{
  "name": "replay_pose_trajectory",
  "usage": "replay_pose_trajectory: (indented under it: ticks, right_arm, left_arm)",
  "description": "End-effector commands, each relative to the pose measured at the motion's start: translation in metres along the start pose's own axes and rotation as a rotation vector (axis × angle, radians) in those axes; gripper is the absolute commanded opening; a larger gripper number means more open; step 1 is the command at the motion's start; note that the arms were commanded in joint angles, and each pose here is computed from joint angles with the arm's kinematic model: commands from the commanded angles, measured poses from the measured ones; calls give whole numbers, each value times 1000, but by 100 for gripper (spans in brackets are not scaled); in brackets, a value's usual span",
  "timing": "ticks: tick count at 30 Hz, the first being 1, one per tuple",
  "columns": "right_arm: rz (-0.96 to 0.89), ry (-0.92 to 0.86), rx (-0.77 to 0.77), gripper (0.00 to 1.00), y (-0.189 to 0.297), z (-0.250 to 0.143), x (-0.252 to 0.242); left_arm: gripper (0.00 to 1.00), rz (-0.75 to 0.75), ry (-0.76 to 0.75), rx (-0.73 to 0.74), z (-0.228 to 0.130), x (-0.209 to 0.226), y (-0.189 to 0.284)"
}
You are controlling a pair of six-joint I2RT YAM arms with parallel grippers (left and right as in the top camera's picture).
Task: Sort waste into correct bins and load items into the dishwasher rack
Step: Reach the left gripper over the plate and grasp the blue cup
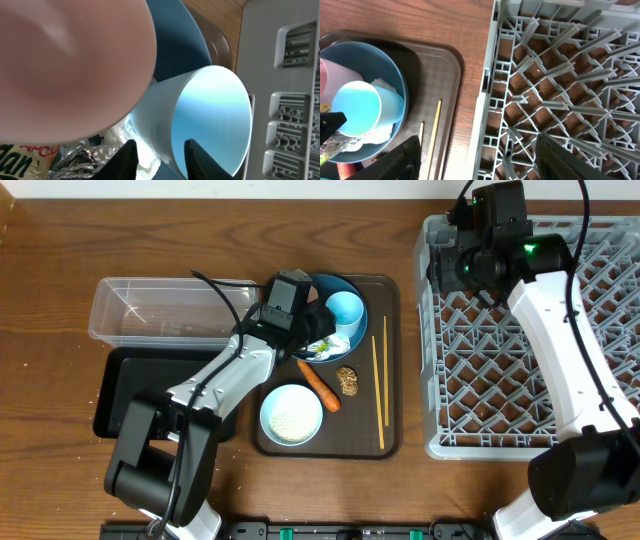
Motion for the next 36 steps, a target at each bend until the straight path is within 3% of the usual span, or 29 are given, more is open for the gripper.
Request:
replay_pose_trajectory:
  ticks: [1, 26, 31, 36]
  right_arm:
    - [-6, -20, 7, 68, -2, -1, -4]
    - [-5, -20, 9, 67, -2, -1, -4]
    - [-6, -20, 9, 68, -2, -1, -4]
    - [-6, -20, 9, 68, -2, -1, -4]
  left_arm:
    - [30, 3, -11, -7, 2, -3, -3]
    - [19, 43, -1, 16, -2, 4, 0]
    - [10, 39, -14, 13, -2, 2, 1]
    - [9, 36, -21, 11, -1, 2, 3]
Point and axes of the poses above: each gripper's point midway between its finger pads, its own y axis back along the fingers, its own x axis along the line the jaws close on, z = x × y, the point moved 6 cm from there along y, back along the fingers, and after that the axes turned 14 degrees about y, right-handed, at the moved point
